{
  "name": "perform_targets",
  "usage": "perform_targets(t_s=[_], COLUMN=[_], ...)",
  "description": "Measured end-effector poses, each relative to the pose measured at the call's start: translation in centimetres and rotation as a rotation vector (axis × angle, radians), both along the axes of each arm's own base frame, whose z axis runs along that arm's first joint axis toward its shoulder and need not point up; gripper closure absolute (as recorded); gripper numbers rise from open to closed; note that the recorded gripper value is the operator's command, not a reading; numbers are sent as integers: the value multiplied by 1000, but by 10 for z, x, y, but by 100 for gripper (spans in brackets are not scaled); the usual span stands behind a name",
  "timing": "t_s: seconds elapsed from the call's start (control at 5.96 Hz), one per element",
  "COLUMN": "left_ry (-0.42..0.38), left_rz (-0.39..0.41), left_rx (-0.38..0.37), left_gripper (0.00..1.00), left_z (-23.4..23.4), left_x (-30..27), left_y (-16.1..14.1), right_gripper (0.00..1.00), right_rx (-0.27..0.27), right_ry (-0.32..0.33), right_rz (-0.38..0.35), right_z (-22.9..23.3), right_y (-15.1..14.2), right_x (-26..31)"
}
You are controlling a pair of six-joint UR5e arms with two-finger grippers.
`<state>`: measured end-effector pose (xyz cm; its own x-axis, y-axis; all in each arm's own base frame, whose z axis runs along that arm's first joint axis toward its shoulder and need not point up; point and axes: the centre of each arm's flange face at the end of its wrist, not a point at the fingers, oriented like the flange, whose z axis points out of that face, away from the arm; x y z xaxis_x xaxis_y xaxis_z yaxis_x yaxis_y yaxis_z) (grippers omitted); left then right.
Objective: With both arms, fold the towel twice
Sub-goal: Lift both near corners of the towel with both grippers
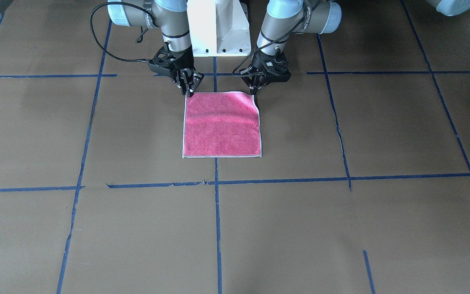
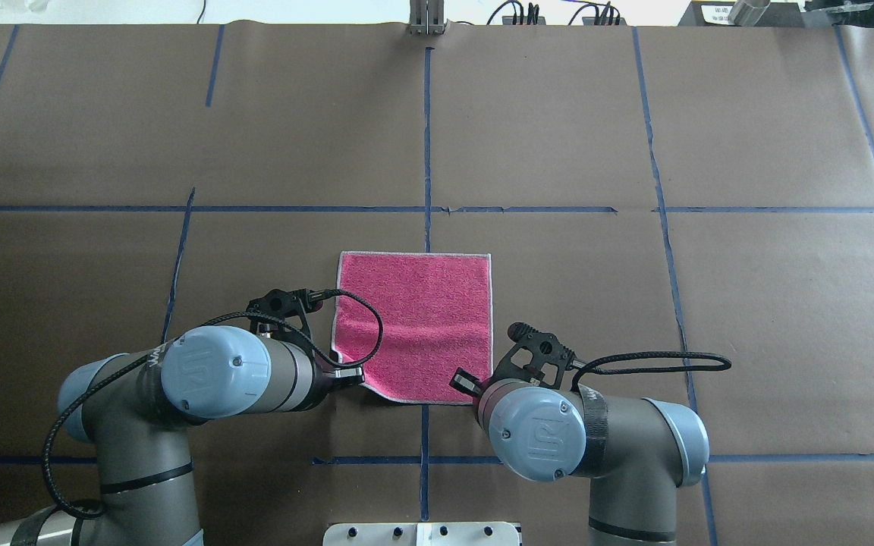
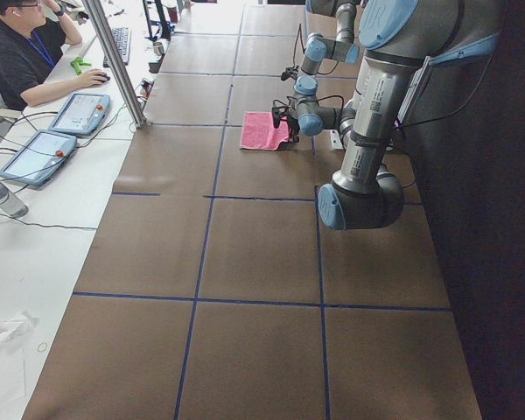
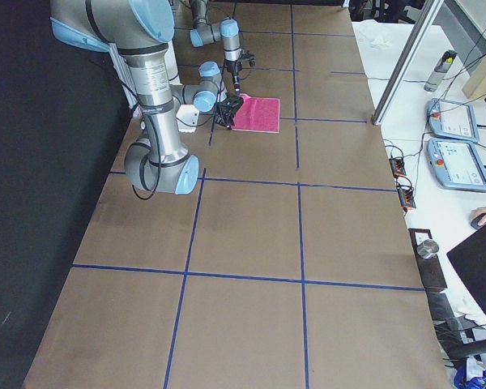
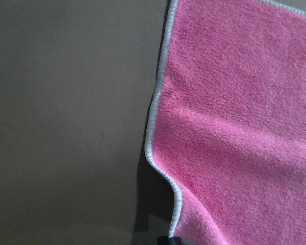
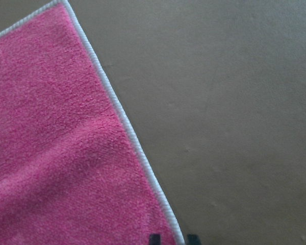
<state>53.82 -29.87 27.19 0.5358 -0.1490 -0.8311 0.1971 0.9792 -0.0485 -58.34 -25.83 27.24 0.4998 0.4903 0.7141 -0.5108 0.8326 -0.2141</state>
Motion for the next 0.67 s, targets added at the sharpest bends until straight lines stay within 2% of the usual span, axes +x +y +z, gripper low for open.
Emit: perform_targets(t_s=[0.17, 0.34, 0.67], left_ry=[0, 1, 10], left_rz=[0, 0, 2], left_rx=[0, 0, 2], left_gripper=[100, 100, 100], left_z=[0, -1, -5], left_x=[0, 0, -1], left_y=[0, 0, 1], right_gripper=[96, 100, 100], right_rx=[4, 6, 11], right_ry=[-2, -3, -15], right_rz=[6, 8, 16], right_z=[0, -1, -6], right_y=[0, -1, -4], right_x=[0, 0, 5])
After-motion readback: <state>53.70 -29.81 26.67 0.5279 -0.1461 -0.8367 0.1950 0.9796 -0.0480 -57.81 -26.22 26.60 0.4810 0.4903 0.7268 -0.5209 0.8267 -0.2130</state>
